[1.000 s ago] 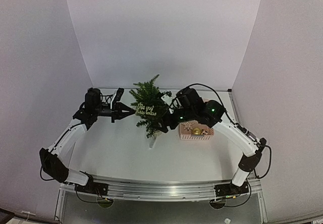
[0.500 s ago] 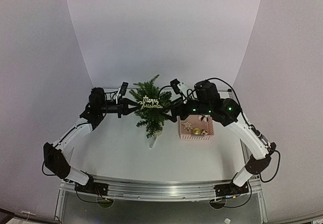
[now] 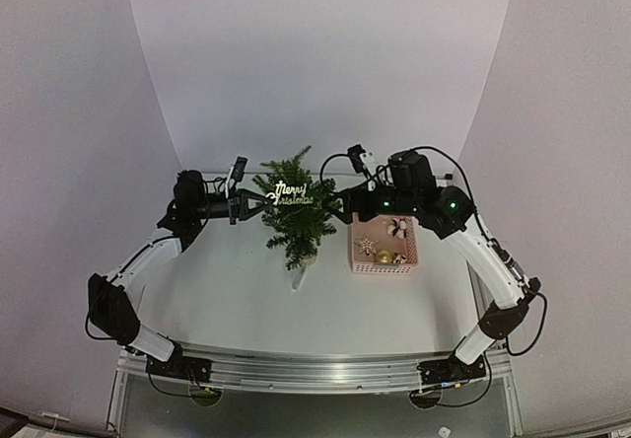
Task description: Decorate the small christmas tree
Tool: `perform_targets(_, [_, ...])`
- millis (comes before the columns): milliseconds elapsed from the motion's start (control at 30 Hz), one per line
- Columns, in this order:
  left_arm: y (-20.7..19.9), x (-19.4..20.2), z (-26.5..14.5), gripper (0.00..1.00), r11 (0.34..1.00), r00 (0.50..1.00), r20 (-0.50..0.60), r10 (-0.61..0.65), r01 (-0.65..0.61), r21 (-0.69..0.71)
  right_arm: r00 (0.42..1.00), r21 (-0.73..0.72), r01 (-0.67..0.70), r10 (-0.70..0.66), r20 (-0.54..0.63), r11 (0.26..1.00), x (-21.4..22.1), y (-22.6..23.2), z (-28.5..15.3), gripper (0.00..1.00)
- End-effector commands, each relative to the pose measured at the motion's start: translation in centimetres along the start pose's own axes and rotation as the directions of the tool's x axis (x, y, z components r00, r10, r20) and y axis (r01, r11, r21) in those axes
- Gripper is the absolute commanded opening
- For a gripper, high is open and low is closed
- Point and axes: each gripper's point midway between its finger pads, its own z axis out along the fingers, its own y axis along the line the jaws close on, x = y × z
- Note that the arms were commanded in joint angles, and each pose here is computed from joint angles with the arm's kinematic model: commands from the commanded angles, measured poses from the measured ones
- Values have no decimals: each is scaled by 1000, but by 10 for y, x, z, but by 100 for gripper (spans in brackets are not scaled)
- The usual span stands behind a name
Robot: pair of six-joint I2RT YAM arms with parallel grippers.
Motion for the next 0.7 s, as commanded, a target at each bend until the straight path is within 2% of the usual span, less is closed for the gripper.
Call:
perform_targets(0, [-1, 2, -5, 0, 999, 999, -18, 46, -46, -6, 1000, -7, -12, 12, -6, 1000, 1, -1, 13, 92])
perform_targets(167, [-1, -2, -5, 0, 996, 996, 16, 84, -84, -7, 1000, -49, -7, 6, -20, 999, -1, 5, 20, 92])
perform_targets(400, [20, 20, -2, 0, 995, 996, -28, 83, -84, -49, 1000, -61, -6, 4, -29, 998, -1, 5, 27, 92])
perform_targets(667, [31, 35, 1, 0, 988, 989, -48, 139, -142, -58, 998, -76, -36, 31, -62, 996, 5, 3, 46, 88])
